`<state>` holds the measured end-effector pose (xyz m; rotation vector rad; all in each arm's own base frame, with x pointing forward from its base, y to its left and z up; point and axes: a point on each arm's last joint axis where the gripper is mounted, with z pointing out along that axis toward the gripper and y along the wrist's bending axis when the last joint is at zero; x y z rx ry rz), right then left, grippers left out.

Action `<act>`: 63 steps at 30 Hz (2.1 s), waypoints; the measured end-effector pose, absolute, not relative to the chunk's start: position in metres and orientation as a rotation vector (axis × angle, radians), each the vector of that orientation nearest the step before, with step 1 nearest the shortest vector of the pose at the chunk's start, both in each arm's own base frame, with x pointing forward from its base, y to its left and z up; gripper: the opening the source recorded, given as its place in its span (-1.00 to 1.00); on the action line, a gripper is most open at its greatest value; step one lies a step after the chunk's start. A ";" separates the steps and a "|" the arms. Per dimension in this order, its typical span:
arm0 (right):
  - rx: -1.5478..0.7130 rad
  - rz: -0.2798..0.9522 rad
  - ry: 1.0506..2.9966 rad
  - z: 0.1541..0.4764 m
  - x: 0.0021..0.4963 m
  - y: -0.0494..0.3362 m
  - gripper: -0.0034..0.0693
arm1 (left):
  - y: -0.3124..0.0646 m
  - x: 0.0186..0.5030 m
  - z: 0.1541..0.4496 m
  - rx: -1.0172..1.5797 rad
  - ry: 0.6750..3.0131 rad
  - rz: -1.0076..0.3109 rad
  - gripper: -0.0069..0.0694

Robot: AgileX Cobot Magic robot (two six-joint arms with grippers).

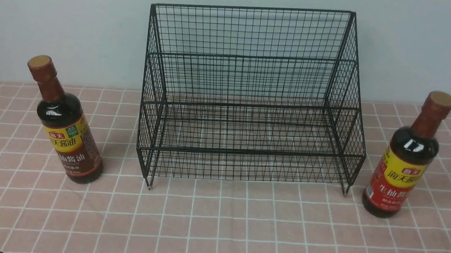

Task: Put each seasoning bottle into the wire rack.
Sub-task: Use the right arm to grab the condiment bottle closest to it

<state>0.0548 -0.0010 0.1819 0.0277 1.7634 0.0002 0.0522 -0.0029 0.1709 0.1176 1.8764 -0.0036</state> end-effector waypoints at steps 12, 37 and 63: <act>0.028 0.000 1.763 0.182 0.055 -0.001 -0.94 | -0.003 0.052 0.171 0.118 1.876 -0.004 -0.80; 0.248 0.246 1.426 0.209 0.056 -0.002 -0.94 | -0.003 0.052 0.171 0.118 1.876 -0.004 -0.80; 0.081 0.279 1.358 0.317 0.150 0.009 -0.59 | -0.003 0.052 0.171 0.118 1.876 -0.004 -0.80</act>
